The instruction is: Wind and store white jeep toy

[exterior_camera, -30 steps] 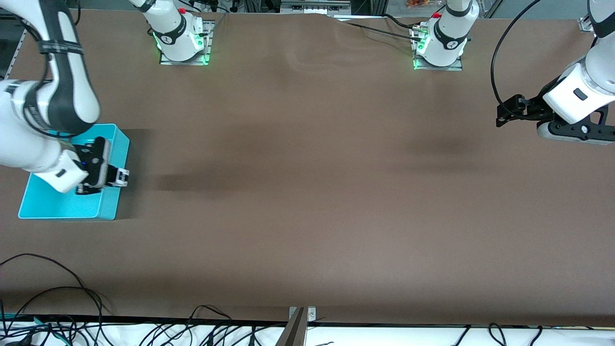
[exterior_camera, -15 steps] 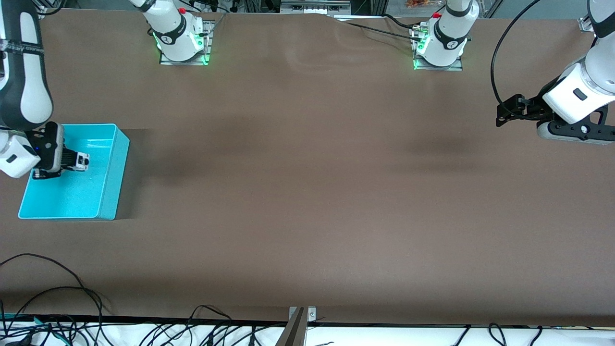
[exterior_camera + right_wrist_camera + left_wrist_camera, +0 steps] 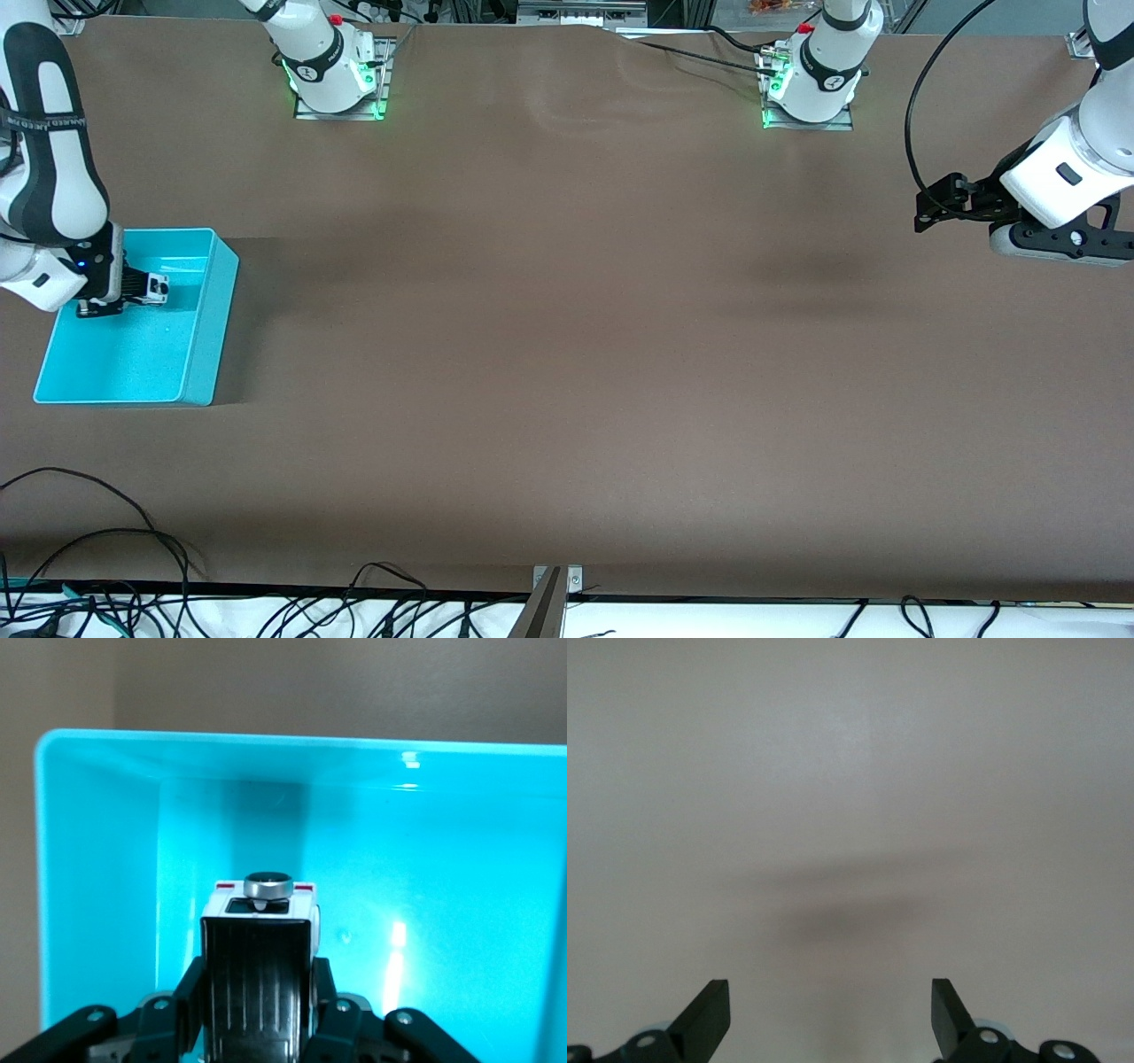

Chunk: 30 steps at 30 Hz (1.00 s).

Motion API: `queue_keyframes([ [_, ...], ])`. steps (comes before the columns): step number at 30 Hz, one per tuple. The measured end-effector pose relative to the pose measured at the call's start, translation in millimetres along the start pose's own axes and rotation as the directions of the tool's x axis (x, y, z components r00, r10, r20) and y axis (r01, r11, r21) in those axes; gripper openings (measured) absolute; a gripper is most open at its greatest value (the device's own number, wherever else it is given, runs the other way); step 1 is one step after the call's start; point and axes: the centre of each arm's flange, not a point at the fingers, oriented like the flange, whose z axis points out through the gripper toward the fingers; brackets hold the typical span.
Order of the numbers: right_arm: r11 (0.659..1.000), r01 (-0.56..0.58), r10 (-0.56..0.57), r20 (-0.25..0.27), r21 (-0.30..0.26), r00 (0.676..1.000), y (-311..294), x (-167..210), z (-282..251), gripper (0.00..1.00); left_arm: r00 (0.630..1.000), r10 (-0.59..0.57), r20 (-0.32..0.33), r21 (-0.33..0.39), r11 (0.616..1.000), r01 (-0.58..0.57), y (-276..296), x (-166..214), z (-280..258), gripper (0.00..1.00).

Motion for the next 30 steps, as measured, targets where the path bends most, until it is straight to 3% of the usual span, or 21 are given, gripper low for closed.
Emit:
queue_keyframes([
  [10, 1.000, 0.007, -0.007, -0.036, 0.011, 0.999, 1.3, -3.3, 40.4, 0.50, 1.000, 0.000, 0.000, 0.000, 1.000, 0.000, 0.0, 0.0, 0.1, 1.00],
  [26, 1.000, -0.001, 0.003, -0.043, 0.027, 0.999, -1.9, -8.4, 52.1, 0.50, 1.000, 0.000, 0.000, 0.000, 1.000, 0.000, 0.0, 0.0, 0.1, 1.00],
  [30, 1.000, -0.026, 0.027, -0.068, 0.016, 0.997, -1.5, -7.6, 54.8, 0.51, 1.000, 0.000, 0.000, 0.000, 1.000, 0.000, 0.0, 0.0, 0.1, 1.00],
])
